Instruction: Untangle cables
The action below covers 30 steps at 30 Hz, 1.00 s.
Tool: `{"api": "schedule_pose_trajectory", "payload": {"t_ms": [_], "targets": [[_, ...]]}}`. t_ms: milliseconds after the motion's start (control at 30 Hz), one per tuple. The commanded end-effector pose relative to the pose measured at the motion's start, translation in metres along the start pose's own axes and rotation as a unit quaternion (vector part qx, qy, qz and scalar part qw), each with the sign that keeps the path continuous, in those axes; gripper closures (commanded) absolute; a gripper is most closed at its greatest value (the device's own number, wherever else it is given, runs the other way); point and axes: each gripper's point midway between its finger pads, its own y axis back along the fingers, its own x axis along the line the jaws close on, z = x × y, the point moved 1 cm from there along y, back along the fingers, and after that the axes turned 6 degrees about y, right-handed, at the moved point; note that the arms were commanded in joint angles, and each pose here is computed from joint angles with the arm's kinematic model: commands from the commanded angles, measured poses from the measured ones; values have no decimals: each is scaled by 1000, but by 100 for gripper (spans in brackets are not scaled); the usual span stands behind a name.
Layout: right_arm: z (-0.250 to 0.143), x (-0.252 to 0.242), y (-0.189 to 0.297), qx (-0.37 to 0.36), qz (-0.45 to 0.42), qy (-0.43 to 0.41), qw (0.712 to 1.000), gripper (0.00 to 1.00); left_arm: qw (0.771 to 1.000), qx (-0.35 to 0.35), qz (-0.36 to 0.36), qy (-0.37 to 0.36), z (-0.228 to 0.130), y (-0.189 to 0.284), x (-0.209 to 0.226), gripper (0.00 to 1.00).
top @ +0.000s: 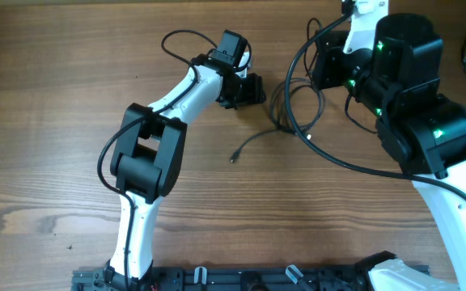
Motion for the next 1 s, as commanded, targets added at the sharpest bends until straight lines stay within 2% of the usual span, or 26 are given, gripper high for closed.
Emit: {"api": "schedule_pose_trajectory", "payload": {"t_ms": [0, 133, 200, 267, 433, 567, 733, 900, 967], "targets": [[7, -1, 11, -16, -1, -6, 1000, 96, 998, 23, 45, 23, -12, -22, 35, 37], [5, -2, 11, -10, -4, -6, 1000, 96, 999, 24, 43, 25, -13, -23, 34, 28], [2, -3, 11, -4, -6, -7, 1000, 96, 999, 37, 14, 30, -16, -23, 25, 25], [0, -3, 11, 0, -9, -7, 1000, 96, 998, 42, -22, 32, -16, -23, 11, 25], [0, -3, 11, 0, -8, -9, 1000, 96, 999, 9, -38, 23, -1, -24, 2, 25], [-1, -3, 11, 1, -8, -21, 1000, 96, 1000, -21, -6, 15, 7, -27, 7, 25], [-1, -1, 11, 2, -3, -21, 1000, 96, 999, -48, -5, -9, 9, -35, -9, 25], [-1, -2, 11, 2, -3, -21, 1000, 96, 1000, -27, 2, -2, -6, -57, -6, 24], [-2, -2, 11, 5, -4, -21, 1000, 96, 1000, 1, -10, 2, -18, -65, -8, 24]]}}
